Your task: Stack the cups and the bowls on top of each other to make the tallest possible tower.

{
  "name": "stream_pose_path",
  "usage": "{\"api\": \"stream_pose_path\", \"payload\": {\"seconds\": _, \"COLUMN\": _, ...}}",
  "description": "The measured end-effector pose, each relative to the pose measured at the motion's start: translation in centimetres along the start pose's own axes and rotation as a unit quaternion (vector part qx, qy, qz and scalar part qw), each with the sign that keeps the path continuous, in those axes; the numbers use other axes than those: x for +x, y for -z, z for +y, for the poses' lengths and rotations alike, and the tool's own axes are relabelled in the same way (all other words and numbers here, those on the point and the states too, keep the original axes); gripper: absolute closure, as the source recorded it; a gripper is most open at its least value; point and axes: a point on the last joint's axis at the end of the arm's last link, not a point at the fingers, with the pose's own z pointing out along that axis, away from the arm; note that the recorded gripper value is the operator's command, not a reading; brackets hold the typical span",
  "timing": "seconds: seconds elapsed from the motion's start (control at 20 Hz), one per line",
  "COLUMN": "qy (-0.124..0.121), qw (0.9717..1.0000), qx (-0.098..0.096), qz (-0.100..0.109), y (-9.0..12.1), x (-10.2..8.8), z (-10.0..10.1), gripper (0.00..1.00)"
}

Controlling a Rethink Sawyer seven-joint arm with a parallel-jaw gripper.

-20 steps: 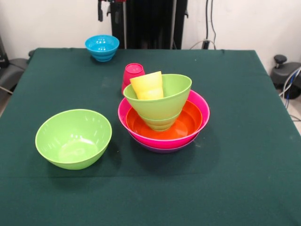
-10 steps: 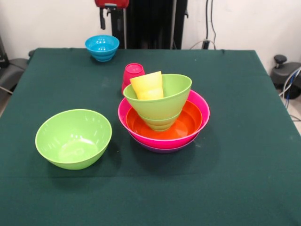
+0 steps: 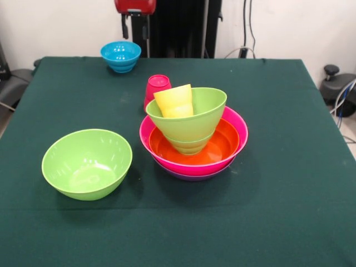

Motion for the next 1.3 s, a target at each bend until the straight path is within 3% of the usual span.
{"api": "stream_pose_path", "payload": {"seconds": 0.6, "qy": -0.002, "qw": 0.9999, "qx": -0.008, "qz": 0.010, "y": -3.4, "x": -0.2, "z": -0.1, "gripper": 0.00}}
{"api": "stream_pose_path", "payload": {"seconds": 1.3, "qy": 0.004, "qw": 1.0000, "qx": 0.002, "qz": 0.002, "y": -4.5, "x": -2.4, "z": -1.1, "gripper": 0.00}}
